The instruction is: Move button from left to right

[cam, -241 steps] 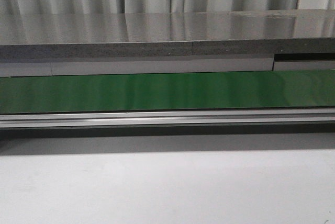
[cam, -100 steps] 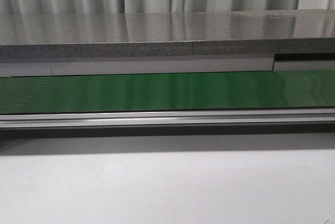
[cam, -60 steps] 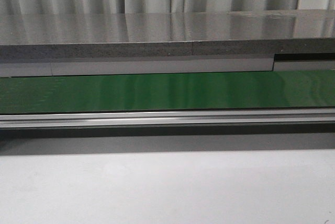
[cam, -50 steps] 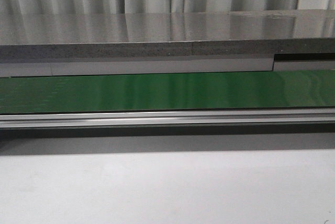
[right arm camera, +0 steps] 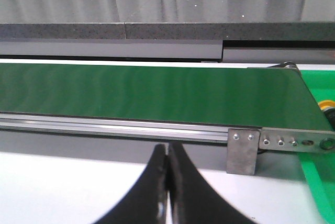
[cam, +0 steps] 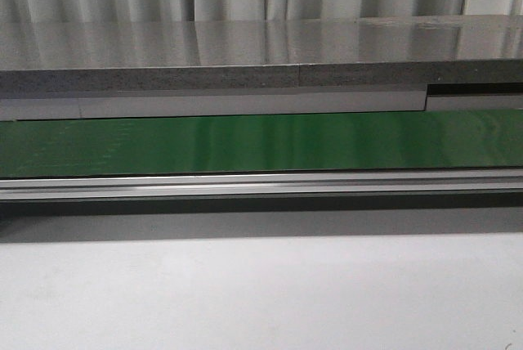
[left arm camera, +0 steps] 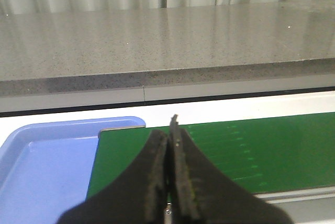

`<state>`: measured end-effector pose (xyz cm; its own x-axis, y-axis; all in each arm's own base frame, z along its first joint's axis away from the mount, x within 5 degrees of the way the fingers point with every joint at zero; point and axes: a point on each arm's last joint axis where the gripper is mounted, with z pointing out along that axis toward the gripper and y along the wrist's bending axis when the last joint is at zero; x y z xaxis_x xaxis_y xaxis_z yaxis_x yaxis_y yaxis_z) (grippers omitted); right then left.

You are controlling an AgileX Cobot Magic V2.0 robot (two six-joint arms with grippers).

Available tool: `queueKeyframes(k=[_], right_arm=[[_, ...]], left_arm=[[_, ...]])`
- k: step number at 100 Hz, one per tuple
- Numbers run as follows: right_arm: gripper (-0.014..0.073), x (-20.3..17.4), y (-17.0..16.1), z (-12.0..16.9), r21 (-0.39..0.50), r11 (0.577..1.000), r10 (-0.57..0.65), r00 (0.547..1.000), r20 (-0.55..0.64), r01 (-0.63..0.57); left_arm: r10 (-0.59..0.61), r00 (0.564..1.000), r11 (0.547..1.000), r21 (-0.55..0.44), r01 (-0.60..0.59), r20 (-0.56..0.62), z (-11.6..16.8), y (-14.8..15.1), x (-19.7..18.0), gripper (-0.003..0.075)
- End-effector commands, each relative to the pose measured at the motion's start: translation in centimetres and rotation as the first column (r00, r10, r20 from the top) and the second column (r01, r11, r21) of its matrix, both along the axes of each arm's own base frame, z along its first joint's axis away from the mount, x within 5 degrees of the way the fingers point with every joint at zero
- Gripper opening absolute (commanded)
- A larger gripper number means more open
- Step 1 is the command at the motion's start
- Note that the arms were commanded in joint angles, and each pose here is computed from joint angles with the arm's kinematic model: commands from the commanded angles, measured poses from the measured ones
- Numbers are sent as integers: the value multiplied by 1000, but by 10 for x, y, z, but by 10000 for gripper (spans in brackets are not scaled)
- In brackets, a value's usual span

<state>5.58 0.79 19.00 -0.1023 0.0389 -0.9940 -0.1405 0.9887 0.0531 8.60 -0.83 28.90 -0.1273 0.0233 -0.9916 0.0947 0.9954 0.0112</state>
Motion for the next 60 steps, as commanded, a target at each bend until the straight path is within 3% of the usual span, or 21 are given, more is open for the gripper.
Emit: queueKeyframes(k=[1, 60], right_arm=[[-68, -2, 0, 15, 9, 1000, -7, 991, 135, 6], [-68, -1, -5, 16, 11, 996, -88, 985, 150, 87]], left_arm=[[14, 996, 1000, -20, -12, 93, 16, 1, 1, -20], [14, 996, 1000, -20, -12, 93, 16, 1, 1, -20]])
